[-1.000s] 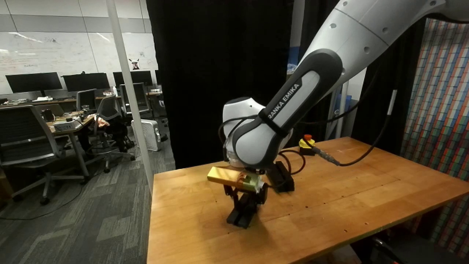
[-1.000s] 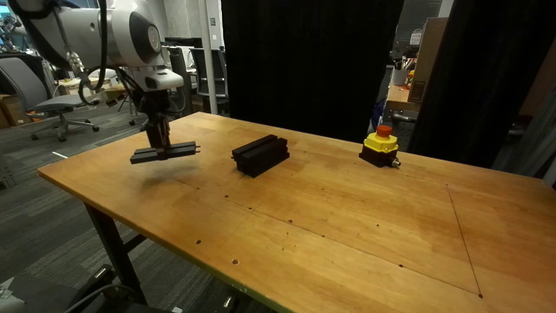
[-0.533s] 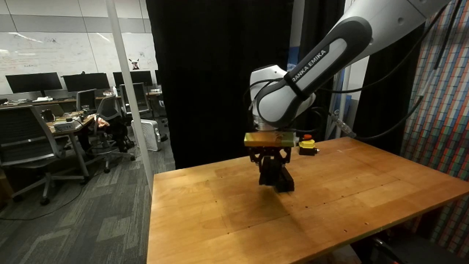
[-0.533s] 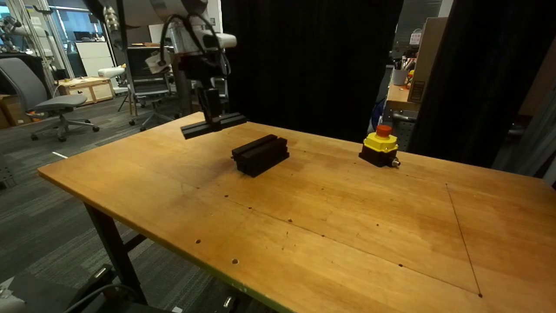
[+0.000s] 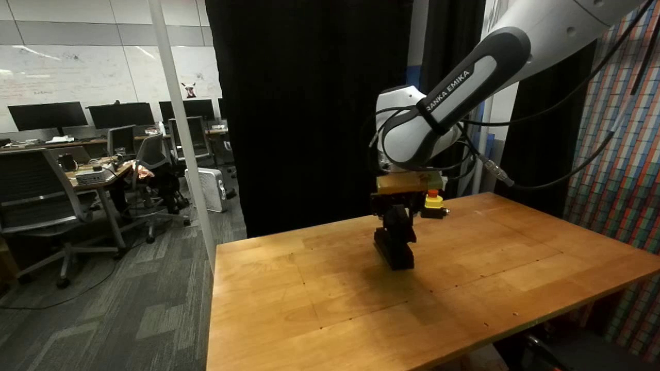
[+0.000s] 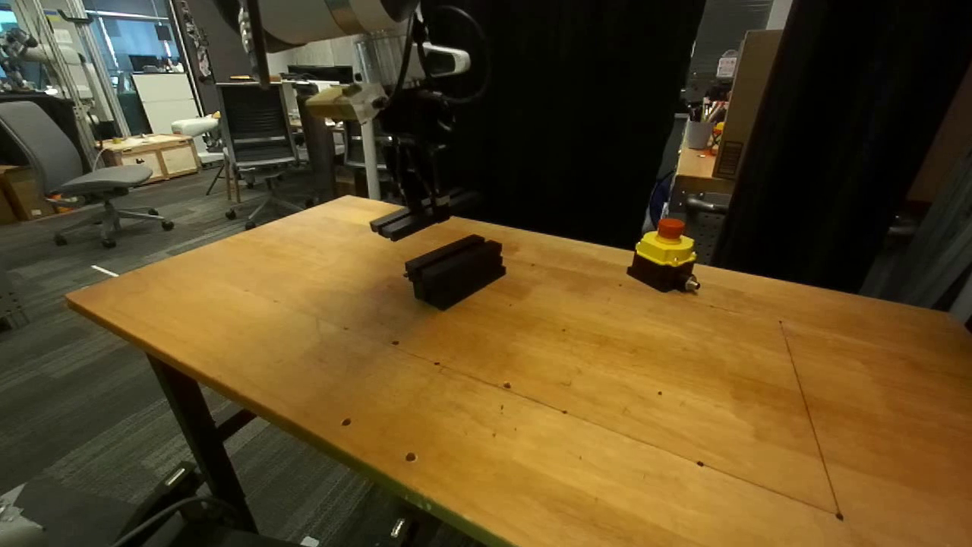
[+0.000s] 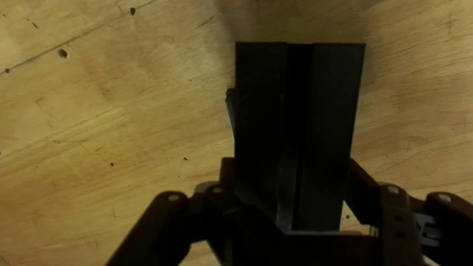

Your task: Stack up the black pads

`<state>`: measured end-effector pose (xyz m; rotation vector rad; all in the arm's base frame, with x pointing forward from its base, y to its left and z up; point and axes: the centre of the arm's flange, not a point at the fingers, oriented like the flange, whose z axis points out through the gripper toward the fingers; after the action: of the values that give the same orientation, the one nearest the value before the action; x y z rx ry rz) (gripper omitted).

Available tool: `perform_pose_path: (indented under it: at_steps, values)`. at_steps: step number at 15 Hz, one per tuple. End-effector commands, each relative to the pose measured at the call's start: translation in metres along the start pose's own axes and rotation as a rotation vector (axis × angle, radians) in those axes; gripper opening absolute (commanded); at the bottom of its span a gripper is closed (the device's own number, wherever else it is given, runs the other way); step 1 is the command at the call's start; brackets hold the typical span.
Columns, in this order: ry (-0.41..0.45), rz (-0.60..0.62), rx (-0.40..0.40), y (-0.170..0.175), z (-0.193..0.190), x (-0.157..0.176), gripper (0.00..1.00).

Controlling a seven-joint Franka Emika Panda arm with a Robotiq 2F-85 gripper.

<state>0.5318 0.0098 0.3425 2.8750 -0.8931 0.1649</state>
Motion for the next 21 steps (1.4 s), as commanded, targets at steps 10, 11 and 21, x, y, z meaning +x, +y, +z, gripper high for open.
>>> perform_pose_path:
  at_steps: [10, 11, 21]
  values:
    - [0.038, -0.247, 0.058, -0.005, 0.028, 0.026, 0.46]
    - [0.035, -0.257, 0.058, -0.005, 0.031, 0.028, 0.46]
    - [0.006, -0.289, 0.084, 0.009, 0.053, 0.052, 0.46]
